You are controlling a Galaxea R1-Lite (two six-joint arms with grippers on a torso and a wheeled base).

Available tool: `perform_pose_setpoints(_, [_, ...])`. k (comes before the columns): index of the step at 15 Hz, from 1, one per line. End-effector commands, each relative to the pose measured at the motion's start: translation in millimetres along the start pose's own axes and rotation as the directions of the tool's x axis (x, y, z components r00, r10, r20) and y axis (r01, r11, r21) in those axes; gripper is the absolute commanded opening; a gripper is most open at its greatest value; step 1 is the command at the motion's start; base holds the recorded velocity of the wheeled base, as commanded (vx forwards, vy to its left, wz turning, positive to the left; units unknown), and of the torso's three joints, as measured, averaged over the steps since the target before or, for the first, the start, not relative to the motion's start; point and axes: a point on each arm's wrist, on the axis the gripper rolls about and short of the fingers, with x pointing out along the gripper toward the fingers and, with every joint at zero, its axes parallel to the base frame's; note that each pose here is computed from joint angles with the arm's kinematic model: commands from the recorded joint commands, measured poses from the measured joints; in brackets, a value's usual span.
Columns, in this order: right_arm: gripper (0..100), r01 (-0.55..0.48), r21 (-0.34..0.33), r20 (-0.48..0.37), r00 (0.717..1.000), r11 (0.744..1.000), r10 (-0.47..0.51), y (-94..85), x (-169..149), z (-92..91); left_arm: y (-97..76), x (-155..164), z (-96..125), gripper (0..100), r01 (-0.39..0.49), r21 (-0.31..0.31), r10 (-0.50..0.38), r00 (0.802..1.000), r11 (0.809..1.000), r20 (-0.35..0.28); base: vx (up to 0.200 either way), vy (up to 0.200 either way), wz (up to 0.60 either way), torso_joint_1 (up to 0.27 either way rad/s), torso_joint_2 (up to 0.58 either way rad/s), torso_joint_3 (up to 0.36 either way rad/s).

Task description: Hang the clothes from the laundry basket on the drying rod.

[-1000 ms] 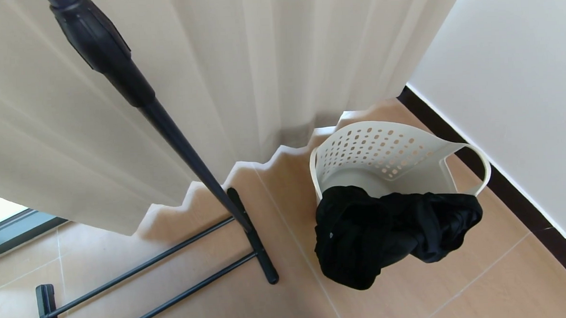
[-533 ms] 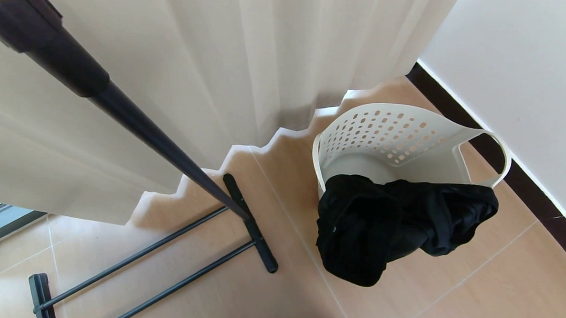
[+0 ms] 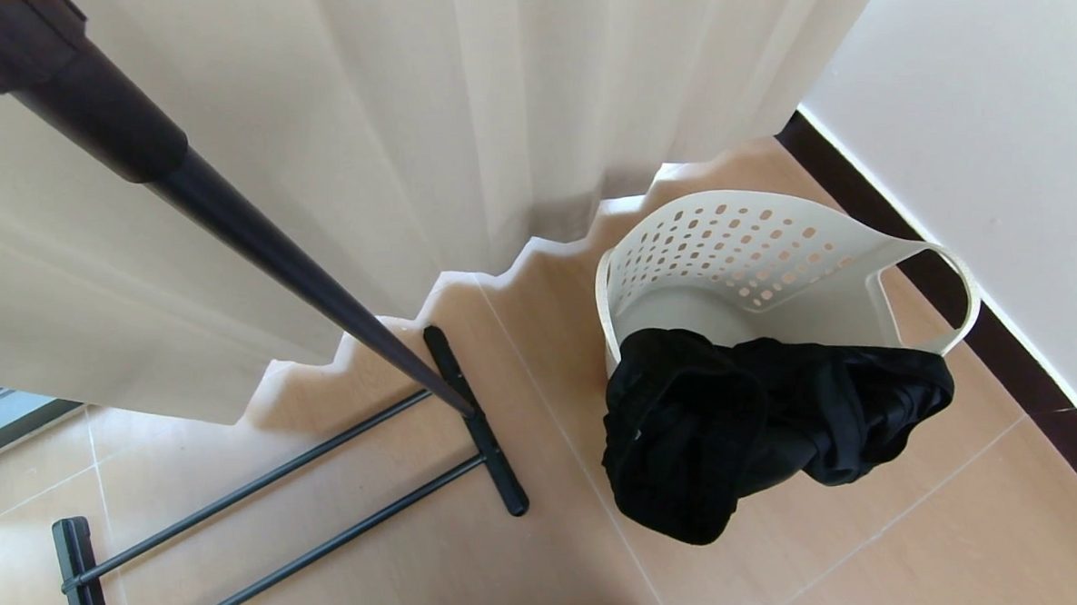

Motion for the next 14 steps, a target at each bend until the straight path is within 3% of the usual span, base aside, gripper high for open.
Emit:
perform_pose_setpoints(1, [100, -0.001, -0.007, -0.010, 1.000, 1.000, 0.000, 0.1, 1, -0.2, 0.0, 0, 0, 100, 0.000, 0.000, 0.000, 1.000, 1.000, 0.001, 0.000, 0.000, 0.00, 0.000, 0.00, 0.000])
perform_pose_setpoints(4, [100, 0.032, 0.001, -0.004, 0.999, 1.000, -0.032, -0.7, 0, -0.5, 0.1, 0, 0, 100, -0.003, -0.003, 0.003, 1.000, 1.000, 0.001, 0.000, 0.000, 0.00, 0.000, 0.00, 0.000])
perform_pose_setpoints(5, [100, 0.050, -0.040, -0.038, 0.998, 0.998, -0.051, -1.0, 2, -1.3, 0.0, 0, 0, 100, 0.000, -0.001, 0.000, 1.000, 1.000, 0.001, 0.000, 0.000, 0.00, 0.000, 0.00, 0.000])
perform_pose_setpoints(6, [100, 0.033, -0.136, -0.136, 0.989, 0.990, -0.052, -0.4, 8, -2.6, 0.0, 0, 0, 100, 0.000, 0.000, 0.000, 1.000, 1.000, 0.001, 0.000, 0.000, 0.00, 0.000, 0.00, 0.000])
perform_pose_setpoints(9, [100, -0.151, -0.160, -0.319, 0.943, 0.976, 0.093, 6.2, 37, 29.5, 0.0, 0, 0, 100, 0.000, 0.000, 0.000, 1.000, 1.000, 0.001, 0.000, 0.000, 0.00, 0.000, 0.00, 0.000])
perform_pose_setpoints(10, [100, -0.195, -0.174, -0.372, 0.921, 0.965, 0.119, 9.2, 46, 31.8, 0.0, 0, 0, 100, 0.000, 0.000, 0.000, 1.000, 1.000, 0.001, 0.000, 0.000, 0.00, 0.000, 0.00, 0.000])
perform_pose_setpoints(11, [100, -0.243, -0.232, -0.426, 0.896, 0.942, 0.126, 11.6, 54, 30.4, 0.0, 0, 0, 100, 0.000, 0.000, 0.000, 1.000, 1.000, 0.001, 0.000, 0.000, 0.00, 0.000, 0.00, 0.000])
perform_pose_setpoints(12, [100, -0.320, -0.336, -0.495, 0.860, 0.886, 0.123, 15.5, 67, 30.0, 0.0, 0, 0, 100, 0.002, 0.000, -0.002, 1.000, 1.000, 0.001, 0.000, 0.000, 0.00, 0.000, 0.00, 0.000])
perform_pose_setpoints(14, [100, -0.382, -0.367, -0.558, 0.820, 0.848, 0.128, 24.3, 95, 34.7, 0.0, 0, 0, 100, 0.002, 0.000, -0.002, 1.000, 1.000, 0.001, 0.000, 0.000, 0.00, 0.000, 0.00, 0.000])
